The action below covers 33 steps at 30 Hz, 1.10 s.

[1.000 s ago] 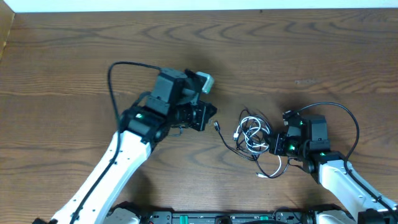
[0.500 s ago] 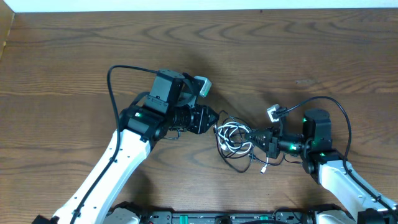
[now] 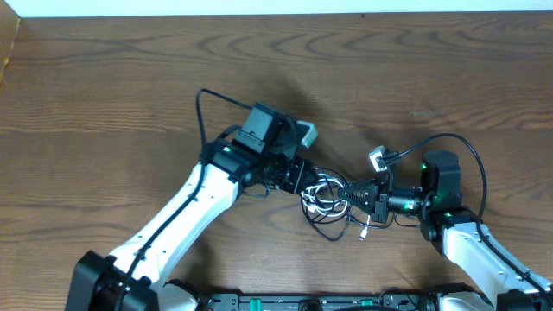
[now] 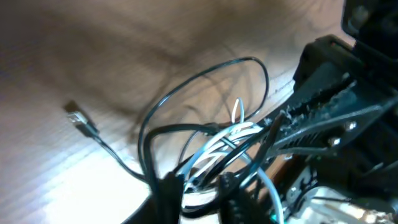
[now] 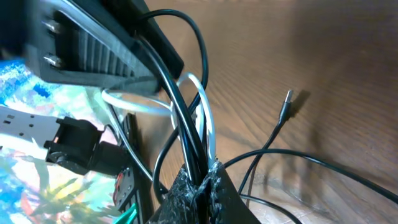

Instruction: Untangle cables

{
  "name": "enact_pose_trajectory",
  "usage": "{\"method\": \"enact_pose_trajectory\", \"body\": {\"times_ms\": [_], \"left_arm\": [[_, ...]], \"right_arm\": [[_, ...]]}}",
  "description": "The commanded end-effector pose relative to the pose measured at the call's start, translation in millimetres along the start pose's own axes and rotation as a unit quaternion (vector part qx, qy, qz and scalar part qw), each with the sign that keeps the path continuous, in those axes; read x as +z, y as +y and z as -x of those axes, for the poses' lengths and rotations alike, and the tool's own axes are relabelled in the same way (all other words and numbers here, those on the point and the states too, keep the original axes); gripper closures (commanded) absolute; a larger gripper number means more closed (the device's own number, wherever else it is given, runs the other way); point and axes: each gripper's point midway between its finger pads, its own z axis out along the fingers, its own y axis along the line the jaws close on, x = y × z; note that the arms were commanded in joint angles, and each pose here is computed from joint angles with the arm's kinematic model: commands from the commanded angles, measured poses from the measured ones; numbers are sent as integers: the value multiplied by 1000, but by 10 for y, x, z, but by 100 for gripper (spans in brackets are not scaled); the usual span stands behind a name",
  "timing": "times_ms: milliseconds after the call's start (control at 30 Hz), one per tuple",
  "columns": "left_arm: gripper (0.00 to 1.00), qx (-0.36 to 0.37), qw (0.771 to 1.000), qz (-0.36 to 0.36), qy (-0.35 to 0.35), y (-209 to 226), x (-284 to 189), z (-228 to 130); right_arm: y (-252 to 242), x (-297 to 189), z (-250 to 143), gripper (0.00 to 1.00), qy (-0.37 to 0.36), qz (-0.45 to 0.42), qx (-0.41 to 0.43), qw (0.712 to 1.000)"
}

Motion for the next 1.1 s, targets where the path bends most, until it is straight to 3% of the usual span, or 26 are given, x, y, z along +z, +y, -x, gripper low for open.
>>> {"method": "enact_pose_trajectory", "body": {"times_ms": [0, 233, 333, 433, 567, 700, 900, 1067], "left_arm": [[92, -2, 1000, -5, 14, -8, 66, -60], [92, 4, 1000, -6, 0, -32, 3, -12], [93, 5, 1000, -6, -21, -24, -106, 62], [93, 21, 994, -42, -100, -149, -555, 319], [92, 57, 981, -114, -149, -418, -897, 446], [56, 55, 980, -118, -152, -417, -949, 435], [56, 4, 991, -79, -109, -177, -769, 291], [56, -34, 995, -72, -67, -51, -613, 154]], "right_arm": [[45, -6, -13, 99, 2, 16, -9, 1000], [-46, -6, -13, 99, 0, -10, -3, 1000], [-291, -28, -65, 99, 1, -80, 23, 997], [-711, -154, -199, 99, 3, -205, 87, 975], [-558, -94, -143, 99, 0, -158, 76, 985], [-357, -40, -90, 99, 0, -99, 53, 994], [-317, -33, -78, 99, 0, -87, 46, 995], [33, -6, -5, 99, 1, 12, -5, 1000]]}}
